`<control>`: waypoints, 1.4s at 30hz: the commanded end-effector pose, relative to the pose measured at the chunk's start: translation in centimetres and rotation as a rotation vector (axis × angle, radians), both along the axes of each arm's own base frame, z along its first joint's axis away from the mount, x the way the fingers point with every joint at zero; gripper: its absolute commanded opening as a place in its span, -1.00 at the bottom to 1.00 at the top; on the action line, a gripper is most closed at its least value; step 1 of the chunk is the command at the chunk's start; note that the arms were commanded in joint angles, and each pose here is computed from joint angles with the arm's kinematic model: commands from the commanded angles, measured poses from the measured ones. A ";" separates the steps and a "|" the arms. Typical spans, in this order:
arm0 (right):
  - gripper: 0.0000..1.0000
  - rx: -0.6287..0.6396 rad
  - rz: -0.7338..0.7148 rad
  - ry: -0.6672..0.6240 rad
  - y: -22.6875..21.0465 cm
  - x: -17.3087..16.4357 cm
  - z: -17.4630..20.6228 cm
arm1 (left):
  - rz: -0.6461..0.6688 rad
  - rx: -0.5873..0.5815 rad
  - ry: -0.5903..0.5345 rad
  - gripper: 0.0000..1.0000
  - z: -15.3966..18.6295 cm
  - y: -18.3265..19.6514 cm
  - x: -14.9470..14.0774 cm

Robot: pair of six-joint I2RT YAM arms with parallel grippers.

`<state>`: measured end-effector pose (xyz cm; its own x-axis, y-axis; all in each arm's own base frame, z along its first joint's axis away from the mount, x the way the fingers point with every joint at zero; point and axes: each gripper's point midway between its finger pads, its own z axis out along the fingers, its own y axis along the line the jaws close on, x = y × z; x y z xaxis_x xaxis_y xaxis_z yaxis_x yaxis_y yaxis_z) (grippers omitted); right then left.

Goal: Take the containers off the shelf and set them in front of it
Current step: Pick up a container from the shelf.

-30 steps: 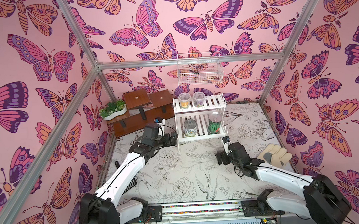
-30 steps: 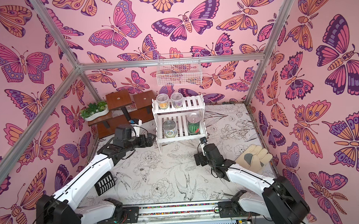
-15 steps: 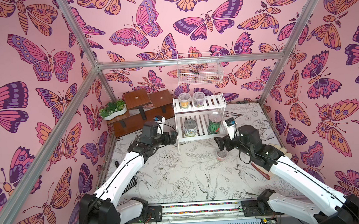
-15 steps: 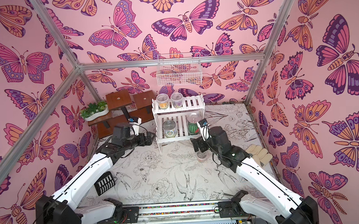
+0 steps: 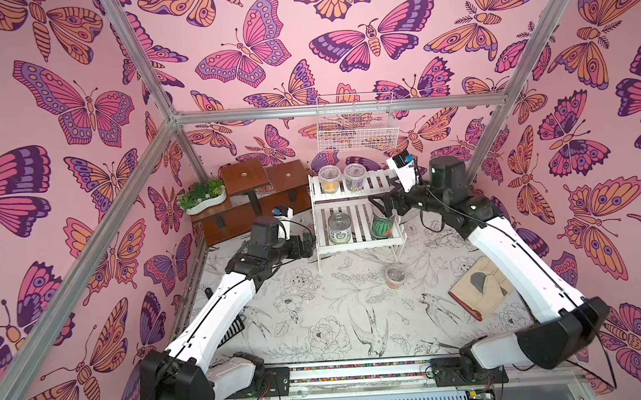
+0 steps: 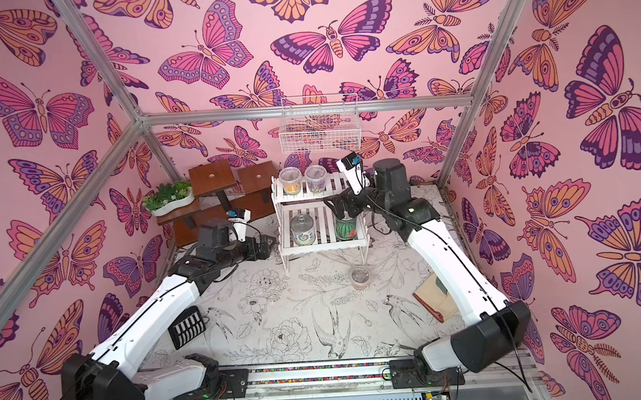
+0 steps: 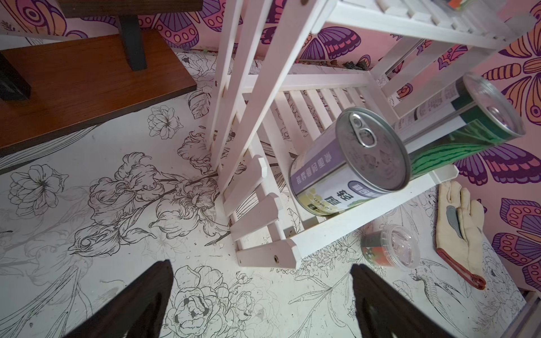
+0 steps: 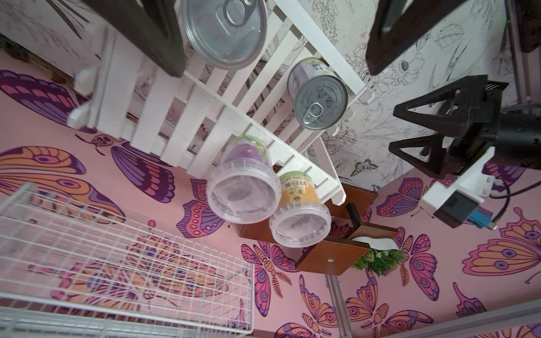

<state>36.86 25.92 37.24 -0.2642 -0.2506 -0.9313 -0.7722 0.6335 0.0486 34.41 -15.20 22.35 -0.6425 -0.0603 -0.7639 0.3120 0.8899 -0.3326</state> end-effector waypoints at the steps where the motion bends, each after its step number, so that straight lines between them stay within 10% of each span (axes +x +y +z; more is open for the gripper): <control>1: 0.98 -0.001 0.096 0.005 1.3 0.1 0.0 | -0.021 -0.007 -0.024 1.00 0.3 0.0 -0.1; 42: 0.91 0.059 0.103 -0.011 6.4 9.4 -1.3 | -0.009 -0.004 -0.007 1.00 -0.4 0.5 0.2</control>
